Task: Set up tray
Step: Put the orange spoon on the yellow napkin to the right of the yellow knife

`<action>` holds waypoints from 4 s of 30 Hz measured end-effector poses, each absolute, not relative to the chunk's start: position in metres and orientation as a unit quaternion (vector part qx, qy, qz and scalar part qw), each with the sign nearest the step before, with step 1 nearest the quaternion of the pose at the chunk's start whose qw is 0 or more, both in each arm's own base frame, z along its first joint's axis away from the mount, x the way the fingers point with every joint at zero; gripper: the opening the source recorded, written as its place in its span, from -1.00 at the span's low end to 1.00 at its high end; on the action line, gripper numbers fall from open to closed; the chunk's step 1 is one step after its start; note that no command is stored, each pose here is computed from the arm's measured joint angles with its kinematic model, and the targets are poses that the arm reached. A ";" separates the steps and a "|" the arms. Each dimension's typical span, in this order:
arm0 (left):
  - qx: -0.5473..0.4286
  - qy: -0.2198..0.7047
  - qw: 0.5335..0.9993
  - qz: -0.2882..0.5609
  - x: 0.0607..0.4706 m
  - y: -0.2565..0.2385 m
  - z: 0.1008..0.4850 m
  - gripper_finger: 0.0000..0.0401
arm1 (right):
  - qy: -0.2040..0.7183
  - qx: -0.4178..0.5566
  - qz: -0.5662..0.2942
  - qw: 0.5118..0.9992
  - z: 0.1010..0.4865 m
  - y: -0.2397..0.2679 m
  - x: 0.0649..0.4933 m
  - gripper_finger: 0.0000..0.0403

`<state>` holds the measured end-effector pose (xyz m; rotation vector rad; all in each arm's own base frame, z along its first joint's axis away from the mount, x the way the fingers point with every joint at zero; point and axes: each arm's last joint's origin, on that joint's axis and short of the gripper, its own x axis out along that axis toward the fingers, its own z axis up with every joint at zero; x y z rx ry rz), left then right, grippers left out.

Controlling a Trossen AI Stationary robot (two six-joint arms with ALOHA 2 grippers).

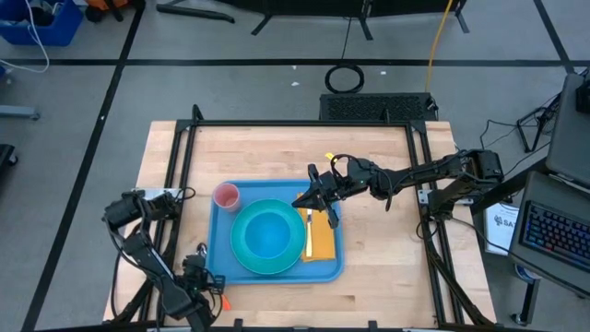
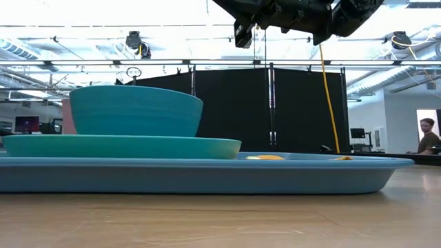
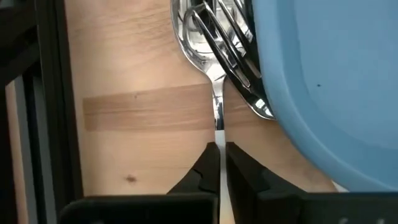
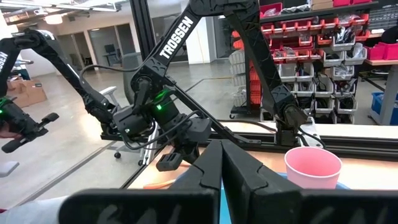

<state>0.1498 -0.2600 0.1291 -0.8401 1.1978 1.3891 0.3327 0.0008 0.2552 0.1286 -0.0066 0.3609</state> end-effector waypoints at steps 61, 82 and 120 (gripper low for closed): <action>-0.067 0.269 0.807 0.521 0.228 -0.198 0.188 -0.96 | 0.065 0.071 0.171 0.981 0.242 0.015 0.332 -0.99; 0.097 0.269 0.836 0.469 0.281 -0.174 0.232 -0.96 | 0.062 0.114 0.127 0.983 0.211 0.024 0.352 -0.21; 0.229 0.298 0.821 0.430 0.290 -0.169 0.233 -0.97 | -0.049 0.109 0.143 0.982 0.216 0.025 0.358 -0.14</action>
